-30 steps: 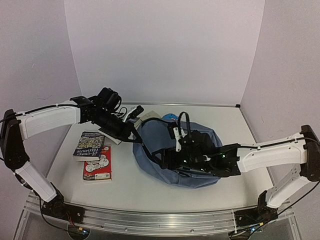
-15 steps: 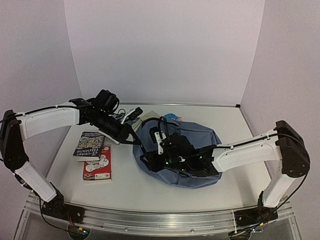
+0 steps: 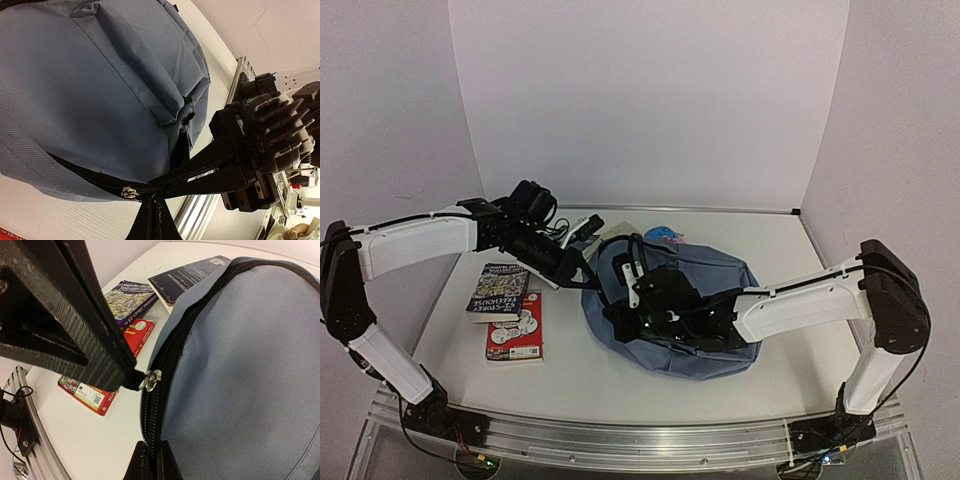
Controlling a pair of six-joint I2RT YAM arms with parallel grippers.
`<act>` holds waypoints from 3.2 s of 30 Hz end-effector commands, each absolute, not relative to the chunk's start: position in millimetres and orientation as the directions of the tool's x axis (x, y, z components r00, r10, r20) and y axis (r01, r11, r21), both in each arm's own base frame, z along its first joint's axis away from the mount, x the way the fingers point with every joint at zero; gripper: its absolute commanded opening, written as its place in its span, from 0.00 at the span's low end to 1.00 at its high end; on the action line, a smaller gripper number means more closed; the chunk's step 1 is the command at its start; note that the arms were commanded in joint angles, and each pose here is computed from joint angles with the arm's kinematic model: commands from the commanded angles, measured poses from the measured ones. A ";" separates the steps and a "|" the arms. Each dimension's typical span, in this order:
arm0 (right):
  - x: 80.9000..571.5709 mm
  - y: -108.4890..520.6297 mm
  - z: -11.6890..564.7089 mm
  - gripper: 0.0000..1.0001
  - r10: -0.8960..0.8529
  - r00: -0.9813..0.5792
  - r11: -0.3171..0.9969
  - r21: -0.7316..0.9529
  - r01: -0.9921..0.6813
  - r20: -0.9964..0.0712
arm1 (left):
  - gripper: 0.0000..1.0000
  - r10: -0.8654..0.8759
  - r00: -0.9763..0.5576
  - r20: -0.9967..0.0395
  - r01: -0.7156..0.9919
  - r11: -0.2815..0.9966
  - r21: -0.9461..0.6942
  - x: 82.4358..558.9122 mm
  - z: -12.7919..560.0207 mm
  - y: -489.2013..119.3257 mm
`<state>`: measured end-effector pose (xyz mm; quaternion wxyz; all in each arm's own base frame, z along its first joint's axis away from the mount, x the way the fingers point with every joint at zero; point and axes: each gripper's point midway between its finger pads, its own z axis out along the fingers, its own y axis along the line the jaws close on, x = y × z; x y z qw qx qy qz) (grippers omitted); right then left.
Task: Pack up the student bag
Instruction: Unzip the student bag at the center of the board.
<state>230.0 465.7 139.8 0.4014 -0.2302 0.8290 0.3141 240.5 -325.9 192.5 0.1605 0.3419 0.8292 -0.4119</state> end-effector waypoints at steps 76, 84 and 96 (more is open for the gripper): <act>230.7 425.4 193.7 0.59 0.024 -0.631 0.729 0.445 -0.520 -0.776 | 0.35 0.362 -0.763 -0.536 0.639 0.294 -0.711 266.5 197.1 -319.6; 242.3 417.9 192.6 0.60 0.077 -0.641 0.746 0.470 -0.471 -0.764 | 0.61 0.352 -0.707 -0.614 0.697 0.201 -0.688 247.3 236.5 -315.3; 249.9 466.6 170.7 0.58 -0.073 -0.661 0.704 0.430 -0.564 -0.747 | 0.74 0.252 -0.856 -0.452 0.481 0.708 -0.517 299.8 171.8 -255.1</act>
